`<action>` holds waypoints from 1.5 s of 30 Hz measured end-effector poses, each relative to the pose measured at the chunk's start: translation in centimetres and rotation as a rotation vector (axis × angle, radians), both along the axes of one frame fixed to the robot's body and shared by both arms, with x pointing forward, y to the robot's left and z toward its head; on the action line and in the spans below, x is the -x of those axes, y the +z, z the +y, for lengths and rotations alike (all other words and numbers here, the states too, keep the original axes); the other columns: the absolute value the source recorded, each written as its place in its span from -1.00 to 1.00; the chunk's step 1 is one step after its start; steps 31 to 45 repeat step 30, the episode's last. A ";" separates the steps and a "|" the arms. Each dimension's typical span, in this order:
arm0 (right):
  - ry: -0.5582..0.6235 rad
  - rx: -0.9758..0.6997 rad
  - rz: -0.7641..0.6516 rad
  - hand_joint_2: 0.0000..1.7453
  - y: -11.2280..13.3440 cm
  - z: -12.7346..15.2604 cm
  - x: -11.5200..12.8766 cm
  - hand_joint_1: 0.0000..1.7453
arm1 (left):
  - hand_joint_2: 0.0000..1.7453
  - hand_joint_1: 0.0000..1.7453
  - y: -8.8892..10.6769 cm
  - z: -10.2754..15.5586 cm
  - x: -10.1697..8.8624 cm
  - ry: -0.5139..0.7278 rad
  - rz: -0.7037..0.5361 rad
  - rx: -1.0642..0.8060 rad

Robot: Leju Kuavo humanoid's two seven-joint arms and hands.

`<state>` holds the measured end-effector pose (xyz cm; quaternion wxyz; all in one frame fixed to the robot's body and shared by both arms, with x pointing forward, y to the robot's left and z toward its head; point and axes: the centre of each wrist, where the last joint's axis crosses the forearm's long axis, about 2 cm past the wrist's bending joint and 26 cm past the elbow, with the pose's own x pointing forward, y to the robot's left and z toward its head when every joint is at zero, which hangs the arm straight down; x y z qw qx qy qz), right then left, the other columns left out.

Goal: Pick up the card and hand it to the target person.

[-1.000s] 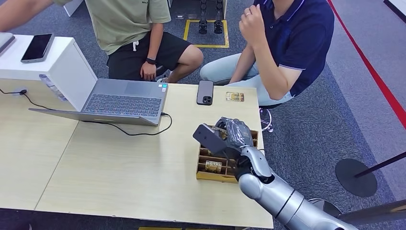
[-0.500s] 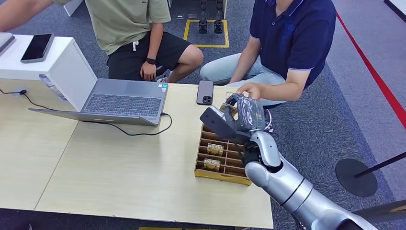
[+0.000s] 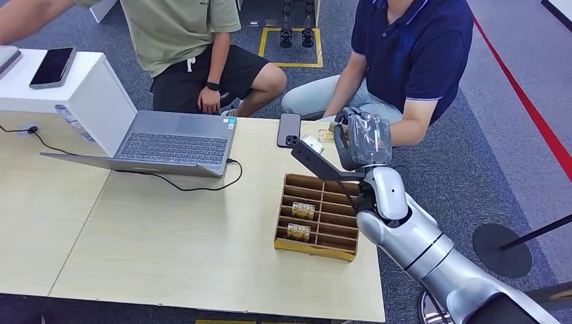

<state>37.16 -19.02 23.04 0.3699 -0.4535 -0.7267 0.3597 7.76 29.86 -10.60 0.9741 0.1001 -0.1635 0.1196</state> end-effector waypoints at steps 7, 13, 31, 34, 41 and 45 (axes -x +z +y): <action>-0.030 0.031 -0.004 1.00 0.0 -0.5 -0.3 -1.00 | 1.00 -1.00 0.0 -0.2 -0.2 -0.014 -0.011 0.005; -0.039 0.042 0.000 1.00 -0.1 -0.8 -0.3 -1.00 | -0.50 -1.00 0.0 -0.2 -0.3 -0.022 -0.018 0.008; 0.147 -0.469 0.292 1.00 -3.4 -1.7 1.3 -1.00 | -1.00 -1.00 -0.1 -0.2 0.6 0.029 0.055 -0.007; 0.147 -0.469 0.292 1.00 -3.4 -1.7 1.3 -1.00 | -1.00 -1.00 -0.1 -0.2 0.6 0.029 0.055 -0.007; 0.147 -0.469 0.292 1.00 -3.4 -1.7 1.3 -1.00 | -1.00 -1.00 -0.1 -0.2 0.6 0.029 0.055 -0.007; 0.147 -0.469 0.292 1.00 -3.4 -1.7 1.3 -1.00 | -1.00 -1.00 -0.1 -0.2 0.6 0.029 0.055 -0.007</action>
